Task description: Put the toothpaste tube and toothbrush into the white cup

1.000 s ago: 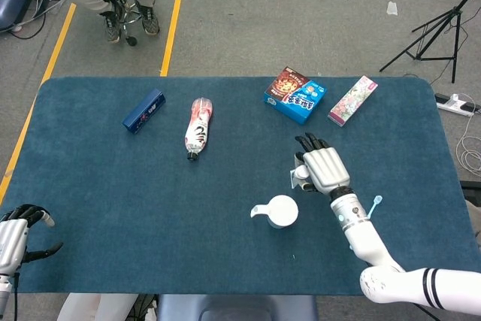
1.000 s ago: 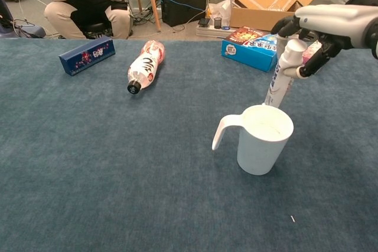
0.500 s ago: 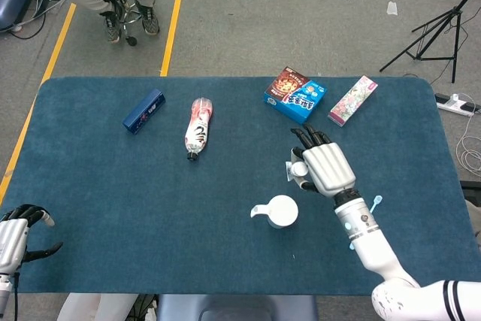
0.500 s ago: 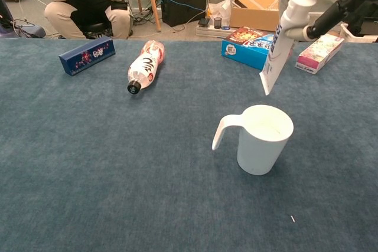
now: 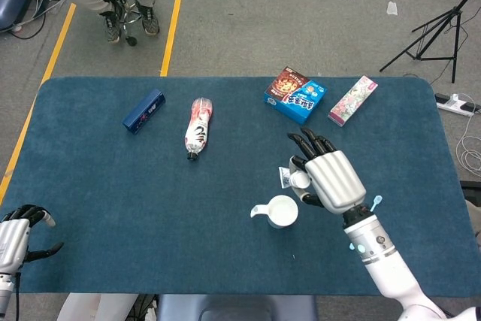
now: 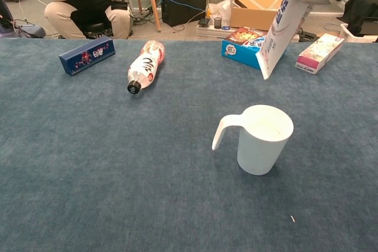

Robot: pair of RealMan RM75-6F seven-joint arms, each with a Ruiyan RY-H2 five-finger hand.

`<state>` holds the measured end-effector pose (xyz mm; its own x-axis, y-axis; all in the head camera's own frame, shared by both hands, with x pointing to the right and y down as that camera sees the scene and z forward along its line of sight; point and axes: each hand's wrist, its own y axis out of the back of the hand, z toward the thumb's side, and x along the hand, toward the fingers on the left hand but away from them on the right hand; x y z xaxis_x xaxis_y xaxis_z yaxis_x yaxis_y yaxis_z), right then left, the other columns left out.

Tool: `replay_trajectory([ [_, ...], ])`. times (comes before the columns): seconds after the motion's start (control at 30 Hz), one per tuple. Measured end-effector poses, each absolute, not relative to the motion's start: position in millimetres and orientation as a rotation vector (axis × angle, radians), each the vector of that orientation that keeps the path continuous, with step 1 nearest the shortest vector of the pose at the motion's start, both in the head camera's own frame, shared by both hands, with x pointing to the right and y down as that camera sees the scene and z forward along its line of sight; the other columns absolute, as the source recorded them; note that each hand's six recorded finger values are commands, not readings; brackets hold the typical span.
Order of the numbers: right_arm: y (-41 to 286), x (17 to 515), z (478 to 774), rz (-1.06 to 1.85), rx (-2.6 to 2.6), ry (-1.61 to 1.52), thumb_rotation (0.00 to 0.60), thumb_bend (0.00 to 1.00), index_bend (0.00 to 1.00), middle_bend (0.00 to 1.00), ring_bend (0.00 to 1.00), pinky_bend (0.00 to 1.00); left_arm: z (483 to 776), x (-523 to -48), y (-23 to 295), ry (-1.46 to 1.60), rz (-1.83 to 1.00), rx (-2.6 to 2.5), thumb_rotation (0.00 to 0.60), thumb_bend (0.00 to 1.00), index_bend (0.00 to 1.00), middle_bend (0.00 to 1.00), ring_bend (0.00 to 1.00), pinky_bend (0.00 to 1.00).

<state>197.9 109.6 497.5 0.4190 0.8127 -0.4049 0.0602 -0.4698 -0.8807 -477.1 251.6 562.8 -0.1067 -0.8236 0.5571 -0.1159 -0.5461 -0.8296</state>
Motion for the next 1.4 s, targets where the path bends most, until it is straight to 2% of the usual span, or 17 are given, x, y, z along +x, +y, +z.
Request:
replay_trajectory([
  [0.2,114.6,204.3,491.4,1.122,-1.826,-0.727,0.600,0.35,0.65,0.16,0.00,0.19,563.6,-476.7,252.0,1.033,-1.708,-1.628,0.600,0.00,0.51,0.38,0.23,0.28],
  [1.4,143.2,210.0,518.1,1.222,-1.862,-0.564,0.600,0.35,0.65,0.16,0.00,0.19,563.8,-477.3,252.0,1.034,-1.714,-1.627,0.600,0.00,0.51,0.38,0.23,0.28],
])
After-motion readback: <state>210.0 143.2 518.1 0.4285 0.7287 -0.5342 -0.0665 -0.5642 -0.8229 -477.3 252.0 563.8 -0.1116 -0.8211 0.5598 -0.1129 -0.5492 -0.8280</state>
